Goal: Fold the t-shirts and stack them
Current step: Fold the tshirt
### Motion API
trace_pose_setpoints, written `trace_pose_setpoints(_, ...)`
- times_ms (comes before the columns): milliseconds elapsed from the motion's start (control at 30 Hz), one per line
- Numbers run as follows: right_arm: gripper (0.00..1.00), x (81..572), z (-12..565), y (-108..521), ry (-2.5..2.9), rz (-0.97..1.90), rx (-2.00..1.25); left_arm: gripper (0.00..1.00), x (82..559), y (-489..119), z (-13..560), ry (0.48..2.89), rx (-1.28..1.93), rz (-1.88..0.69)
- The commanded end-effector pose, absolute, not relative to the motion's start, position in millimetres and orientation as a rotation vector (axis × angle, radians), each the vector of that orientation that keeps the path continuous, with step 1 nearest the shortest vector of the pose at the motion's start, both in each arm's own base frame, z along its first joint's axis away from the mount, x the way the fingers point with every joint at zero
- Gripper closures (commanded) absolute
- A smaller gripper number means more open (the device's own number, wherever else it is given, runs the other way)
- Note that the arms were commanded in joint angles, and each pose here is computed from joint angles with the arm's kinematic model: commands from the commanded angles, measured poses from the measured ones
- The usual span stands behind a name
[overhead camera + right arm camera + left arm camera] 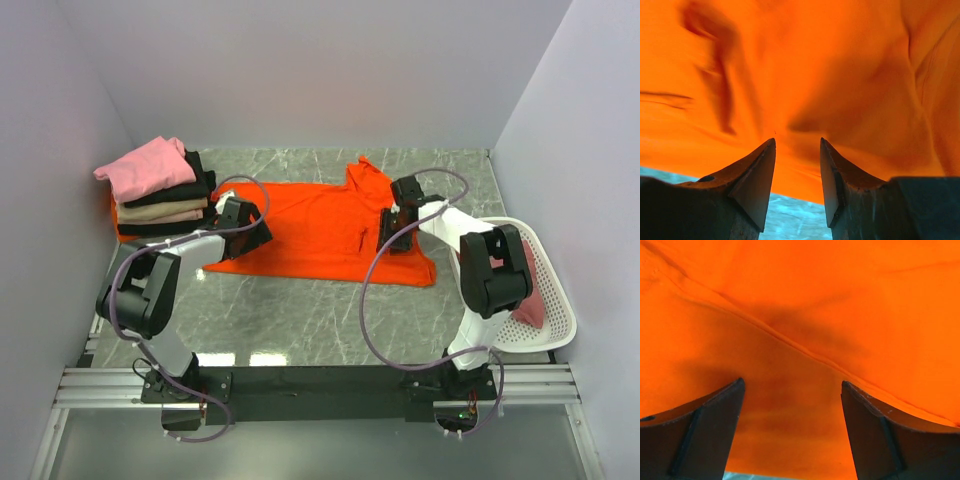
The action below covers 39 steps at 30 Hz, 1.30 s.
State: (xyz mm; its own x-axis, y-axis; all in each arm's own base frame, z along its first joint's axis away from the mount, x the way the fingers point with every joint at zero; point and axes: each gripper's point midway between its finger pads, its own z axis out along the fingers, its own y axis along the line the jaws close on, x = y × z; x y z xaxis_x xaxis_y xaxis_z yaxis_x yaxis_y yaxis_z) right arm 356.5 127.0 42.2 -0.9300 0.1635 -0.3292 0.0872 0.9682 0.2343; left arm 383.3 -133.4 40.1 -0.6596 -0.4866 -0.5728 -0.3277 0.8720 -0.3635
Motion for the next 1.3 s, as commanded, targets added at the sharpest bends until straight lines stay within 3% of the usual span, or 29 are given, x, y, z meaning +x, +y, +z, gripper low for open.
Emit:
trace_pose_setpoints(0,0.52,348,31,129,2.784,0.318,0.198,0.15,385,-145,41,2.340,-0.556,-0.375)
trace_pose_setpoints(500,0.52,268,3,110,2.916,0.284,0.251,0.15,293,-143,-11,2.487,-0.603,-0.382)
trace_pose_setpoints(800,0.52,235,-1,94,2.962,0.220,0.283,0.15,247,-130,-12,2.510,-0.682,-0.394)
trace_pose_setpoints(1267,0.49,195,5,100,2.962,0.348,0.386,0.14,192,-116,-7,2.497,-0.831,-0.414)
